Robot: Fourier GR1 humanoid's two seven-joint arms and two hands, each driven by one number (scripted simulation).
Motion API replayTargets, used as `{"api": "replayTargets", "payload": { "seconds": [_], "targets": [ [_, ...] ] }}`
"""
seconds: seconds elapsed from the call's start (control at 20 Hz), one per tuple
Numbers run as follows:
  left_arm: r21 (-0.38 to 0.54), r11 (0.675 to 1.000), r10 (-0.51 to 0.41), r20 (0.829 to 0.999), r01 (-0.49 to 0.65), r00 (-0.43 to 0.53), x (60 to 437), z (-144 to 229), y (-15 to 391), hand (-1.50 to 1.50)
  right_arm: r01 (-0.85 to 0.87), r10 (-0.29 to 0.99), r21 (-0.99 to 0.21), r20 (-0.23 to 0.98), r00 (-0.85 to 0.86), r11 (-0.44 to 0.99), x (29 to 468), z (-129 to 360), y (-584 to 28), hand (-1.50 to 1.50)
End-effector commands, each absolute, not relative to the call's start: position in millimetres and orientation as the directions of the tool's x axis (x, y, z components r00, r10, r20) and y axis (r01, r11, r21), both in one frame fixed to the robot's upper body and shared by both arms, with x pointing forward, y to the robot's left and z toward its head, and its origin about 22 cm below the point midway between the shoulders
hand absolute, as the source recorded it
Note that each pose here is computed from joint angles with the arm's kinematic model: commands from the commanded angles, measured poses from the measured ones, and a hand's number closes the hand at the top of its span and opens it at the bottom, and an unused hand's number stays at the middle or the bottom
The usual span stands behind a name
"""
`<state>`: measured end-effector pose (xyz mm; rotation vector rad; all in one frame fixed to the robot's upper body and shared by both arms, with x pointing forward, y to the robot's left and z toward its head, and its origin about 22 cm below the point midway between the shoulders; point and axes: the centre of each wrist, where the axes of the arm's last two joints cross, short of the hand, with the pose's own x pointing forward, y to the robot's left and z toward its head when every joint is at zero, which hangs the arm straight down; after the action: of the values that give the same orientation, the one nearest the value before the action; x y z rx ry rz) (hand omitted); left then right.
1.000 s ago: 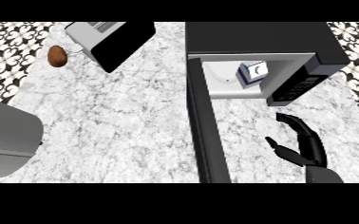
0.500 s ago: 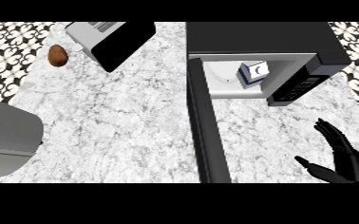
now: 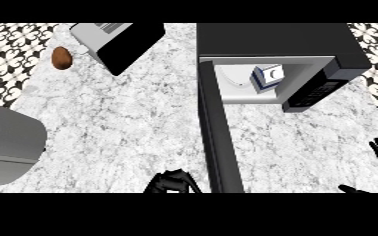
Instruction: Pick up the milk, place it into the microwave and close the microwave
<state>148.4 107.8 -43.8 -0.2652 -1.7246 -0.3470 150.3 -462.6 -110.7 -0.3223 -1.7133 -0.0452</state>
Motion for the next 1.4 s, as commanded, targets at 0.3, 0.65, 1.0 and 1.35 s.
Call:
{"api": "replayTargets", "payload": {
  "seconds": [0.3, 0.65, 1.0, 1.35],
  "targets": [
    [0.184, 0.700, -0.226, 0.974, 0.690, -0.030, 176.8, -62.5, 60.9, 1.50, 0.134, 0.074, -0.041, 0.965, -0.252, 0.990, 137.7, -99.2, -482.6, -1.50],
    [0.224, 0.583, -0.274, 0.959, 0.781, -0.071, 189.2, -65.4, 28.3, 1.50, 0.104, 0.056, -0.025, 0.948, -0.314, 0.994, 160.0, -81.2, -488.7, -1.50],
    [0.204, 0.623, -0.185, 0.976, 0.755, -0.111, 181.1, -61.2, 14.1, 1.50, -0.005, 0.010, -0.013, 0.925, -0.380, 1.000, 182.2, -65.3, -478.8, -1.50],
    [0.196, 0.698, -0.134, 0.981, 0.689, -0.143, 193.1, -41.6, 2.6, -1.50, -0.063, -0.007, -0.020, 0.920, -0.392, 0.998, 205.3, -42.9, -473.6, -1.50]
  ]
}}
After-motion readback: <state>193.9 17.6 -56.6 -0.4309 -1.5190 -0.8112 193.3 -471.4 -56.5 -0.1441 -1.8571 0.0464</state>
